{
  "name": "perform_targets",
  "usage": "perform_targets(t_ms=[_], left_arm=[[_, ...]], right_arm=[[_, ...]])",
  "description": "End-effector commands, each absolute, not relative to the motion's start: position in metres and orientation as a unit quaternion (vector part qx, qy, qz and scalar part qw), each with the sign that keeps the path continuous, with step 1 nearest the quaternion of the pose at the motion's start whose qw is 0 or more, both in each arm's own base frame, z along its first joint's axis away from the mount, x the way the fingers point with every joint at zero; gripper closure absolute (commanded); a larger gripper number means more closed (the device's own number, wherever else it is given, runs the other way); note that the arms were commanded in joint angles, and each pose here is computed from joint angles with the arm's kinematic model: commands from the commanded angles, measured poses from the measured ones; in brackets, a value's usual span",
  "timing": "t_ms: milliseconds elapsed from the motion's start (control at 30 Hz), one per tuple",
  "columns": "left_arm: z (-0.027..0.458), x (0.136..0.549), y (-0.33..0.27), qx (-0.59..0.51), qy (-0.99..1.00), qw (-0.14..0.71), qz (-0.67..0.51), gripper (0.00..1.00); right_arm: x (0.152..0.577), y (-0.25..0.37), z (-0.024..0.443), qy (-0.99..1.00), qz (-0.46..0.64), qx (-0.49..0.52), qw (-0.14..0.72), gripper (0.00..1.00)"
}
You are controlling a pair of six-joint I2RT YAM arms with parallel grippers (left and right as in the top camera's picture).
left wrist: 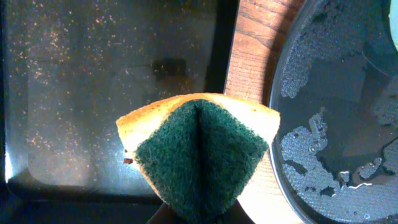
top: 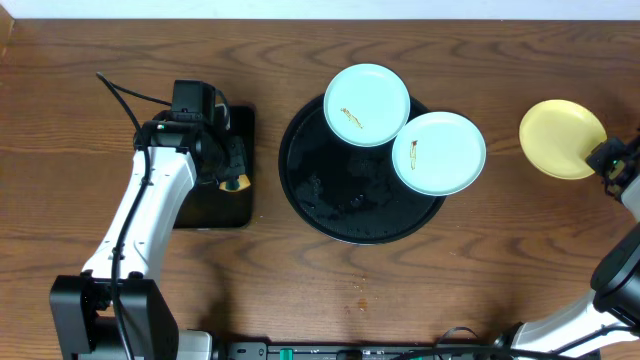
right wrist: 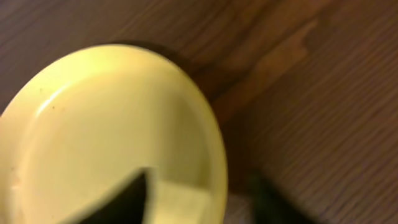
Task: Clean dirty plates on tray and stack at the side
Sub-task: 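Lower yellow plate onto table at right and open right gripper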
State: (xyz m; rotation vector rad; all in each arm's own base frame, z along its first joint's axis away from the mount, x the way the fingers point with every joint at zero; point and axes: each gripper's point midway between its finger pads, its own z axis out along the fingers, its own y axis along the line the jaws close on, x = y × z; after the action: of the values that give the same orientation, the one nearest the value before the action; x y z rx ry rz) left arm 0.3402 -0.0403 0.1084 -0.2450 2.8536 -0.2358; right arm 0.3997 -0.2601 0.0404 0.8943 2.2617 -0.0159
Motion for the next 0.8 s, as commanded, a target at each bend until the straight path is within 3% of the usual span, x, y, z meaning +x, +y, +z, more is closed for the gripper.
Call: perform_targets(t_ms=[0, 233, 367, 433, 533, 700, 767], left_arm=[[0.105, 0.338, -0.039, -0.082, 0.985, 0.13, -0.077, 0.92], [0.105, 0.339, -0.039, -0.082, 0.985, 0.13, -0.077, 0.92], [0.105, 0.339, -0.039, -0.081, 0.985, 0.13, -0.077, 0.92], [0.105, 0.339, -0.039, -0.082, 0.985, 0.13, -0.077, 0.92], [0.105, 0.337, -0.039, -0.082, 0.985, 0.128, -0.077, 0.92], [0.105, 0.335, -0.039, -0.082, 0.986, 0.123, -0.076, 0.92], [0.105, 0.336, -0.039, -0.082, 0.986, 0.124, -0.076, 0.92]], right_arm=[[0.411, -0.248, 0.061, 0.876, 0.04, 0.309, 0.368, 0.31], [0.425, -0.221, 0.152, 0.897, 0.079, 0.262, 0.348, 0.28], [0.413, -0.165, 0.187, 0.935, 0.103, 0.203, 0.271, 0.26], [0.407, -0.132, 0.19, 0.948, 0.119, 0.177, 0.234, 0.19], [0.408, -0.089, 0.184, 0.959, 0.137, 0.136, 0.205, 0.01], [0.403, -0.035, 0.162, 0.973, 0.145, 0.081, 0.161, 0.01], [0.394, -0.029, 0.145, 0.981, 0.114, 0.074, 0.135, 0.07]])
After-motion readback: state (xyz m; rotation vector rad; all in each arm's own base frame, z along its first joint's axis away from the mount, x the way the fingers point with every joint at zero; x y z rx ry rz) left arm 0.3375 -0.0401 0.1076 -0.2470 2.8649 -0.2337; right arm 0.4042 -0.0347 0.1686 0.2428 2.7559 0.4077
